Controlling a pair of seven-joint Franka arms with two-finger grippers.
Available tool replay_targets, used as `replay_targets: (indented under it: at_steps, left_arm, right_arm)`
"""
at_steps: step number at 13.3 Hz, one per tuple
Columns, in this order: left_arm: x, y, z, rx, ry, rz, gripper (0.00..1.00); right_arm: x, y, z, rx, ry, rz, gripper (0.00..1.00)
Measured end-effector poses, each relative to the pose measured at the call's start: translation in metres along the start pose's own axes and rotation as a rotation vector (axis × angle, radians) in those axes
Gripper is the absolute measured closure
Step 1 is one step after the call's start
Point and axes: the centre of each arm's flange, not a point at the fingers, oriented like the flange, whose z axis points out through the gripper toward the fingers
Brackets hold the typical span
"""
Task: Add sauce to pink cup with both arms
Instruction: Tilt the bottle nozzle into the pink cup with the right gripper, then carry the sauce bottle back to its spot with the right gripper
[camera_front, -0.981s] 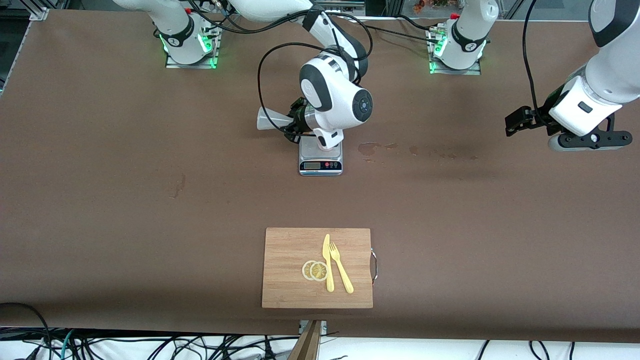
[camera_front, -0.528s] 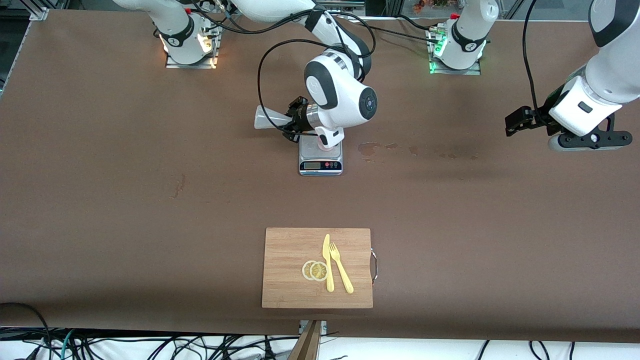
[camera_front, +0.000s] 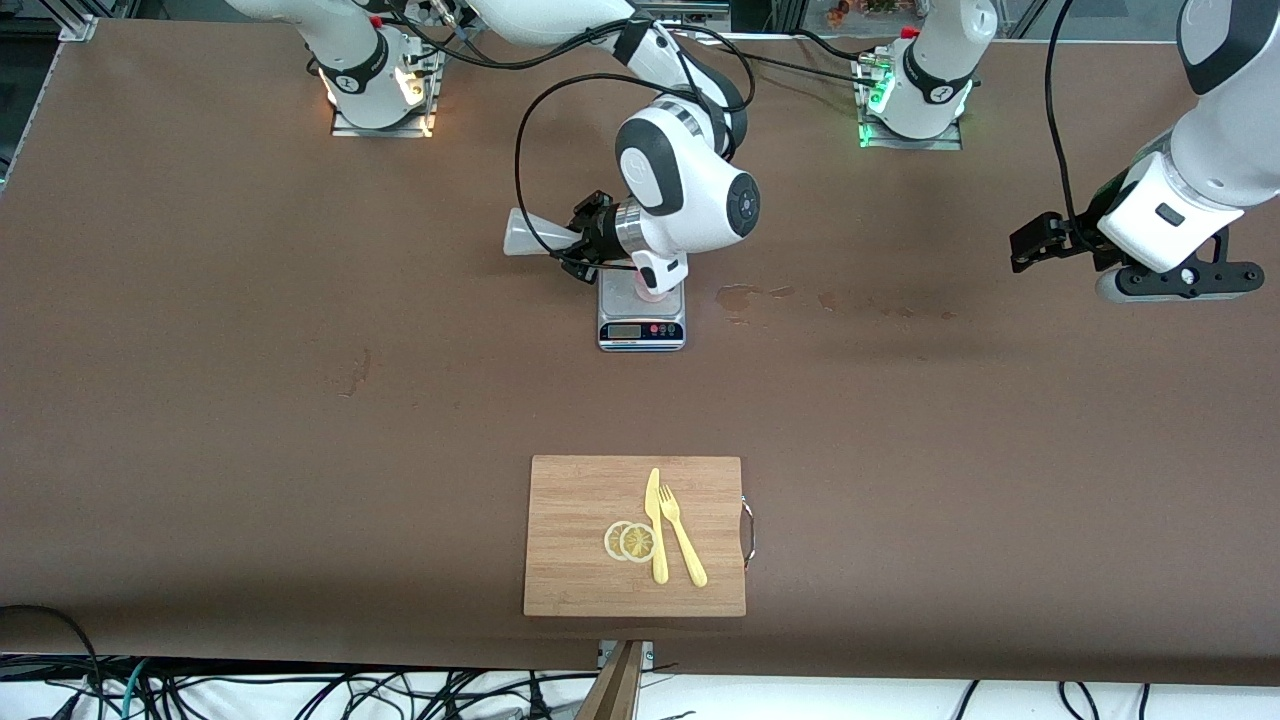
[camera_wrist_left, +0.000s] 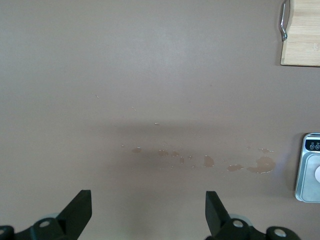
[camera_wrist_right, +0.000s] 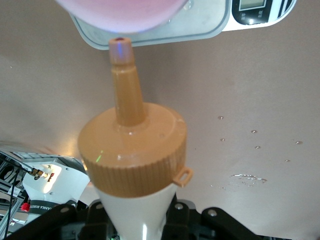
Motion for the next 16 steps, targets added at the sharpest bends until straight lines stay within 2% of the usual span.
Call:
replay_targets:
  at_steps: [4, 6, 9, 13, 16]
  left_arm:
    - [0.0, 0.0, 0.0, 0.0, 0.0, 0.0, 0.0]
    - [0.0, -0.001, 0.0, 0.0, 0.0, -0.001, 0.0]
    - [0.0, -0.001, 0.0, 0.0, 0.0, -0.002, 0.0]
    - [0.0, -0.001, 0.0, 0.0, 0.0, -0.002, 0.0]
    - [0.0, -0.001, 0.0, 0.0, -0.001, -0.002, 0.0]
  right_arm:
    - [-0.002, 0.002, -0.002, -0.001, 0.004, 0.003, 0.67]
    - [-0.007, 0.005, -0.008, 0.013, 0.036, 0.005, 0.67]
    - [-0.045, 0.036, -0.025, 0.081, 0.158, 0.032, 0.67]
    - [-0.134, 0.1, -0.034, 0.185, 0.336, 0.067, 0.67]
    - [-0.219, 0.163, -0.012, 0.241, 0.523, 0.07, 0.67]
